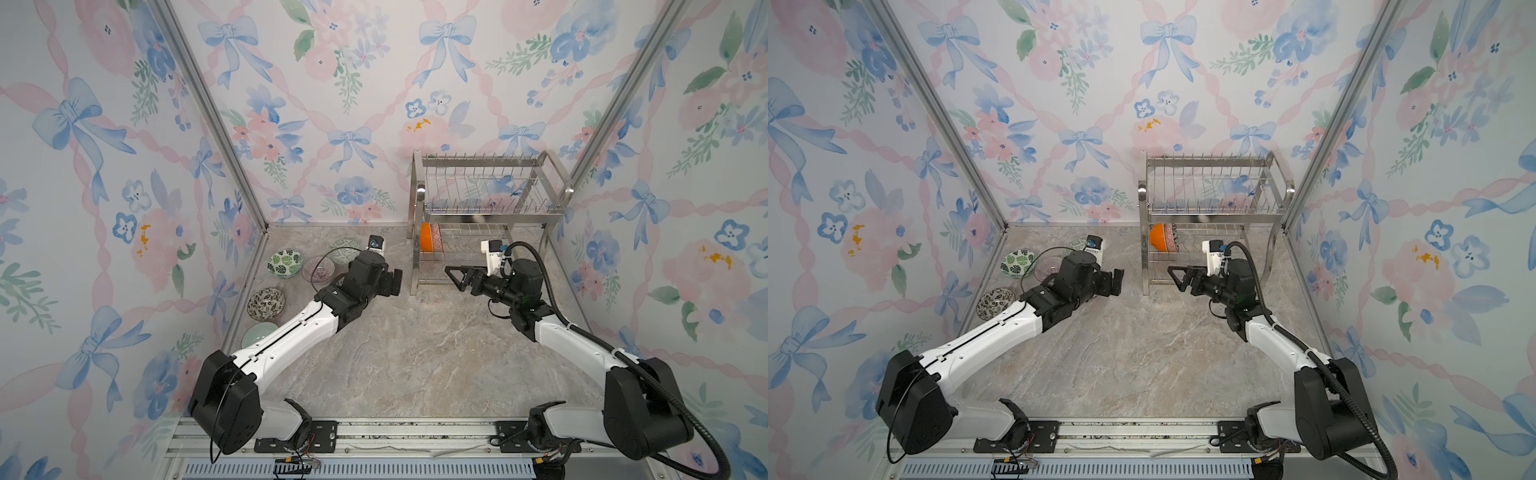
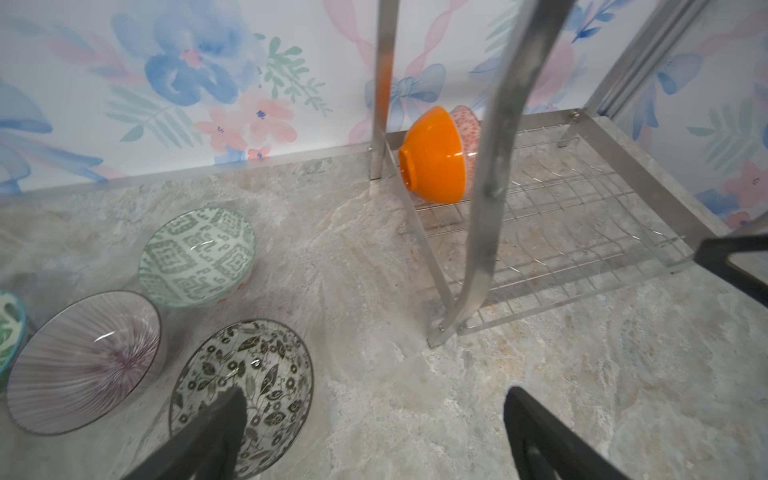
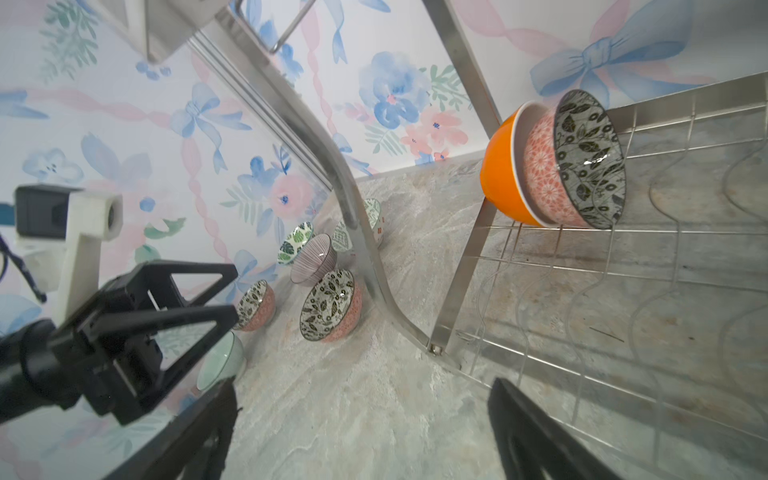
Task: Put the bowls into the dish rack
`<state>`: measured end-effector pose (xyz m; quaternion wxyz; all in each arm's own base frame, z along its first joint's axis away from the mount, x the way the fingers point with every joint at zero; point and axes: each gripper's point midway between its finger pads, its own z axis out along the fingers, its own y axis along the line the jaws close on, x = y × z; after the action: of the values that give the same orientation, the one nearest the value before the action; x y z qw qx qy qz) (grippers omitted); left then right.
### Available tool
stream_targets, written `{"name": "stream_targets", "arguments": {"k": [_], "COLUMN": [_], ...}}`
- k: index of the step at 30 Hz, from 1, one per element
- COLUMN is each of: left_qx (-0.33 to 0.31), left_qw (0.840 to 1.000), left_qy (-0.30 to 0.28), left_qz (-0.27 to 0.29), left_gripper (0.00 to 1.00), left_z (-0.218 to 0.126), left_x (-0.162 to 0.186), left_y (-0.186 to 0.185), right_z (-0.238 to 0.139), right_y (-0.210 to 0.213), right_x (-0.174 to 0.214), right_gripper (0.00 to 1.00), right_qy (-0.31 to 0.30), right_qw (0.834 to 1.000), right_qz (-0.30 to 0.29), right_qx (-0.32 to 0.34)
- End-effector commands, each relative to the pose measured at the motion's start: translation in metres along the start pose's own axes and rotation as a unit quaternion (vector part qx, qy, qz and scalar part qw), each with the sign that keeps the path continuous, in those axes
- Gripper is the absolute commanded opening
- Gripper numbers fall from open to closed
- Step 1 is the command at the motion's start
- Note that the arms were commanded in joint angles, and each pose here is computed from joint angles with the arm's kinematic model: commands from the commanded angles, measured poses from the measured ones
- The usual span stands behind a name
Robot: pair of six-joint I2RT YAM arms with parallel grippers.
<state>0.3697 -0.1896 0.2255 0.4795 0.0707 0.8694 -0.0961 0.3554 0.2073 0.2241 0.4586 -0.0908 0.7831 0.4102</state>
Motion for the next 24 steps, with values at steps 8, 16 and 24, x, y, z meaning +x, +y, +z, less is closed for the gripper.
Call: {"name": "stream_targets", "arguments": {"k": [8,16,24], "left_qx": [-0.105,-0.091,-0.054], "left_qw": [0.984,0.961,0.95], "left_qy": [0.081,0.148,0.193], "left_qz": [-0.122,-0.216,-0.238], "left_gripper": [0.98,0.98,0.96], "left_z": [-0.024,0.005,0.05], "left_x": [0.046,0.082,0.092], "left_y": [0.11,0.129,0.12], "right_z": [-0.001,0.006,0.008], "right_y": [0.015,0.024,0.036], "right_x": [0.036,0.053,0.058], "right_gripper": [0.96,0.97,0.96], "right_qy": [0.079,0.091,0.094], "right_qw": [0.967,0.947,0.934], "right_qz": [-0.186,-0.239,-0.274], "right_qx": [0.152,0.197,0.208]}}
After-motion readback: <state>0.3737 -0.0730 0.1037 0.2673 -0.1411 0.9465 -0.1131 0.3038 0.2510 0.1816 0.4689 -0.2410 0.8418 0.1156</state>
